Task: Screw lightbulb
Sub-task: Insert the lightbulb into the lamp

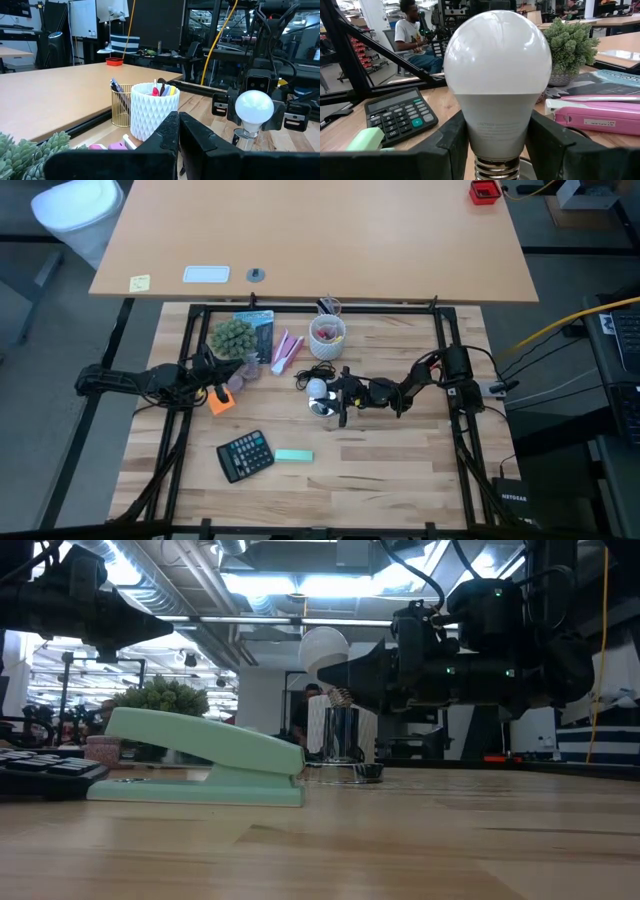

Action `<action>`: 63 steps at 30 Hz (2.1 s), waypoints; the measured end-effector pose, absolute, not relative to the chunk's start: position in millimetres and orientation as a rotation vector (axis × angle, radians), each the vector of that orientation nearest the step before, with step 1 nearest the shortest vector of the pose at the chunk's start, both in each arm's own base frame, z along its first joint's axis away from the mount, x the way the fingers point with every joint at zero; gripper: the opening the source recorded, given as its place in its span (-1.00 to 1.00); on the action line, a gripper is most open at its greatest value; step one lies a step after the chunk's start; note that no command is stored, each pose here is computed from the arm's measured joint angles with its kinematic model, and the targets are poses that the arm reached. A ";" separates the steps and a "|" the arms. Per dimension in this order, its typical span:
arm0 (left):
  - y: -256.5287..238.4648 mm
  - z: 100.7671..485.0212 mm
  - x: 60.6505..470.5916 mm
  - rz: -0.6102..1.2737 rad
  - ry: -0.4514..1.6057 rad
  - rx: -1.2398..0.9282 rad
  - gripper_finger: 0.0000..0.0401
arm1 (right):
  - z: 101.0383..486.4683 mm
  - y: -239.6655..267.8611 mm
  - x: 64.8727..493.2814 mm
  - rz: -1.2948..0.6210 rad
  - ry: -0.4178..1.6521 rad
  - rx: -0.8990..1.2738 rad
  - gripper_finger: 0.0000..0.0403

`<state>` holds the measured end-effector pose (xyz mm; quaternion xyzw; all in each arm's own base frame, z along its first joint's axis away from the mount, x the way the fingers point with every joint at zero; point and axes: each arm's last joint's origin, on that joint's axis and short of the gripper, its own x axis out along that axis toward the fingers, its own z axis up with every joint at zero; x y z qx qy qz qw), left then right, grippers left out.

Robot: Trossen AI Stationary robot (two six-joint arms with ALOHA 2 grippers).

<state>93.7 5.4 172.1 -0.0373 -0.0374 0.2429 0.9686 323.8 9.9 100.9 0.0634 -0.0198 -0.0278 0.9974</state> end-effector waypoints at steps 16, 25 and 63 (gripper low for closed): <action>5.4 172.1 93.7 0.489 -0.088 -0.125 -0.98 | 101.2 9.9 323.8 -0.055 -0.041 0.127 -0.18; 5.4 174.2 93.5 0.483 -0.130 -0.214 -0.98 | 101.2 9.9 323.9 -0.053 -0.041 0.127 -0.18; -15.9 164.3 221.2 0.283 0.156 -0.131 -0.98 | 101.2 10.0 323.9 -0.052 -0.040 0.127 -0.18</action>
